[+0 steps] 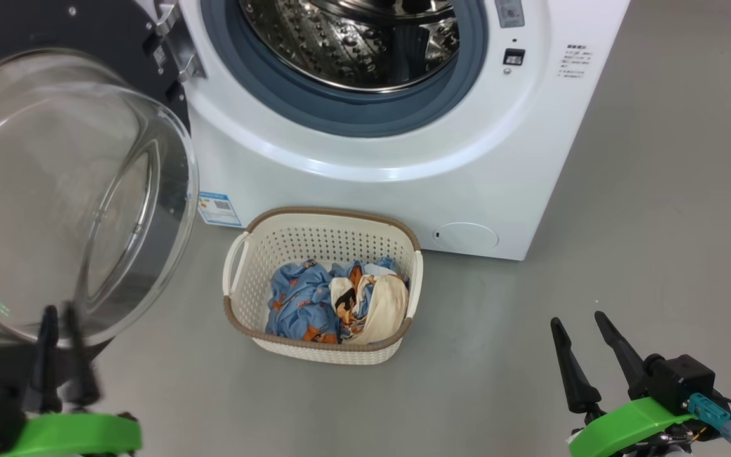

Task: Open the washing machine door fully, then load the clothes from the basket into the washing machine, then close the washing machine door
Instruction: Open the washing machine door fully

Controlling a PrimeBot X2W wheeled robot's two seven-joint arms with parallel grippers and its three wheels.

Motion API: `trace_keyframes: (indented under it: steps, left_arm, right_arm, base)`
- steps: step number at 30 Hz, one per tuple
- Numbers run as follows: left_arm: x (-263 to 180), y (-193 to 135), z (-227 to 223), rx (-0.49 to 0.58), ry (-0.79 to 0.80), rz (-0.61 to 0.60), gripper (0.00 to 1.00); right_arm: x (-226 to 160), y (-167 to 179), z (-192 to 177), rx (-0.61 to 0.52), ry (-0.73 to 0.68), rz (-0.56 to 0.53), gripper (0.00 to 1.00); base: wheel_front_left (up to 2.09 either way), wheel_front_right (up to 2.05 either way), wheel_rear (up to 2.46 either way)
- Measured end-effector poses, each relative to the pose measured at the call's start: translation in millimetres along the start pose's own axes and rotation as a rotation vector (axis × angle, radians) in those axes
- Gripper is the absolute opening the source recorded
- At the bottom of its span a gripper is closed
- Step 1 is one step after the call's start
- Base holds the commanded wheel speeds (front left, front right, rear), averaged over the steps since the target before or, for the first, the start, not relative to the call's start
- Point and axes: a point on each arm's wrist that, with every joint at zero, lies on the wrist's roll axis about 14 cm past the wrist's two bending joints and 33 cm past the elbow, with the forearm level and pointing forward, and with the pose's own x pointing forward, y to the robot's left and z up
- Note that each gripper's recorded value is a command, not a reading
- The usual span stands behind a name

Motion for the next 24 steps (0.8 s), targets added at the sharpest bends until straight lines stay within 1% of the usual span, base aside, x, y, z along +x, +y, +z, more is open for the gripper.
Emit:
trace_keyframes:
  steps: [7, 14, 21, 24]
  left_arm:
    - [-8, -26, -13, -0.025, 0.041, -0.073, 1.00]
    - [-12, -39, -23, -0.026, 0.071, -0.121, 1.00]
    - [-11, -67, -31, -0.037, 0.093, -0.216, 1.00]
    - [-14, -74, -37, -0.041, 0.111, -0.239, 1.00]
  right_arm:
    - [-7, -6, 11, -0.008, -0.029, -0.020, 1.00]
    - [-21, -17, 18, -0.022, -0.048, -0.059, 1.00]
    - [-41, -35, 34, -0.051, -0.095, -0.127, 1.00]
    - [-51, -41, 37, -0.060, -0.103, -0.152, 1.00]
  base:
    - [0.00, 0.00, 0.00]
    - [0.00, 0.00, 0.00]
    - [0.00, 0.00, 0.00]
    - [0.00, 0.00, 0.00]
